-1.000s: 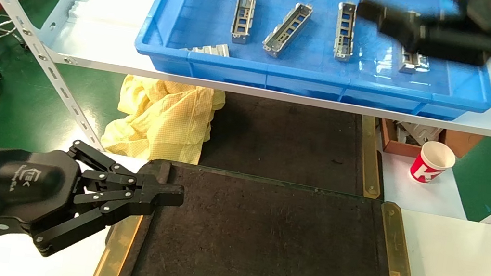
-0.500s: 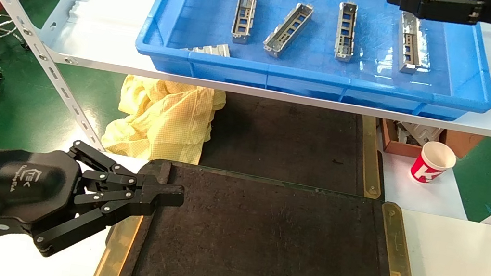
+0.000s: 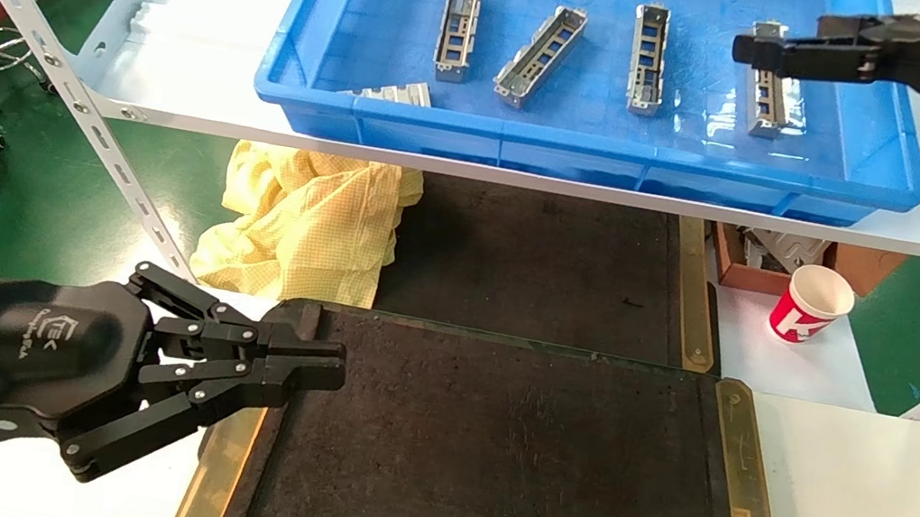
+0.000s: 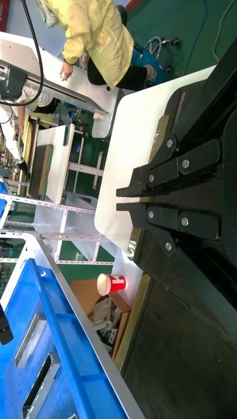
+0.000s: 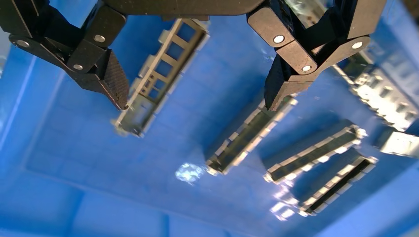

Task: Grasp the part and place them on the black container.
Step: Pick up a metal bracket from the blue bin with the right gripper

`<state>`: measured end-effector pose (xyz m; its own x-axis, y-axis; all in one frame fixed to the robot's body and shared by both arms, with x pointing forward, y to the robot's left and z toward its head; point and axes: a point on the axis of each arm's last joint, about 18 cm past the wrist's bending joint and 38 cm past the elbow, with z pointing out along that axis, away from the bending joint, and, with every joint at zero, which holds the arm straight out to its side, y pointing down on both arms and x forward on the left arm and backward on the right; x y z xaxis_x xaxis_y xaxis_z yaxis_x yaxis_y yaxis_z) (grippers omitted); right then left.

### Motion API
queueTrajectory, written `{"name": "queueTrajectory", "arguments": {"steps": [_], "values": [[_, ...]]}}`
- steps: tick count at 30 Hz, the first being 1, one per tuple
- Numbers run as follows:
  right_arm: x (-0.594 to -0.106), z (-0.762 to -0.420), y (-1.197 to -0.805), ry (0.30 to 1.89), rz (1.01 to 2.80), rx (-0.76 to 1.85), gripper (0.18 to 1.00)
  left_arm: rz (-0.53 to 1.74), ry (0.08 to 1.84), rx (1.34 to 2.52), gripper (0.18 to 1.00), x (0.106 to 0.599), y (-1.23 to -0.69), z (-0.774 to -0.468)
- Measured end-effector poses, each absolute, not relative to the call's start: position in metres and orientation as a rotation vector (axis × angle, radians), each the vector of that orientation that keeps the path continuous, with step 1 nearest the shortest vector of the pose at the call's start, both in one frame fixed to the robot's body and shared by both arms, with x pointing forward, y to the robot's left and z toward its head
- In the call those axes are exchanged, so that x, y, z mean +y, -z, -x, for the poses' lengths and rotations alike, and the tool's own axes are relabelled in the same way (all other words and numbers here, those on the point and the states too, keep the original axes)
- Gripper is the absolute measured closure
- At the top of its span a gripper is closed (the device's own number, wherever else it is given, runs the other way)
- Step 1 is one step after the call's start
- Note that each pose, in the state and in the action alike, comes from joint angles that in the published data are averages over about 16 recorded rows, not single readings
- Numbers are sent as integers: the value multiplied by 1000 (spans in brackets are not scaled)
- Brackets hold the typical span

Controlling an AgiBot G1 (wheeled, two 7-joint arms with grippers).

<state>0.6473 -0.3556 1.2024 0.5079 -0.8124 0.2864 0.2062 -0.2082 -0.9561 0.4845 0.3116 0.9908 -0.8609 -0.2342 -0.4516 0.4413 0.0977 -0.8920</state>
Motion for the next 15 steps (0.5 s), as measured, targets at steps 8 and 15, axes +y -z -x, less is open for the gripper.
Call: {"name": "queueTrajectory", "arguments": {"steps": [8, 15], "values": [[-350, -664, -1199, 1044, 1511, 610, 178, -202, 1815, 1893, 917, 312, -991, -484], [-342, -676, -1196, 1061, 1518, 648, 178, -202, 1815, 1893, 816, 312, -991, -484]]}}
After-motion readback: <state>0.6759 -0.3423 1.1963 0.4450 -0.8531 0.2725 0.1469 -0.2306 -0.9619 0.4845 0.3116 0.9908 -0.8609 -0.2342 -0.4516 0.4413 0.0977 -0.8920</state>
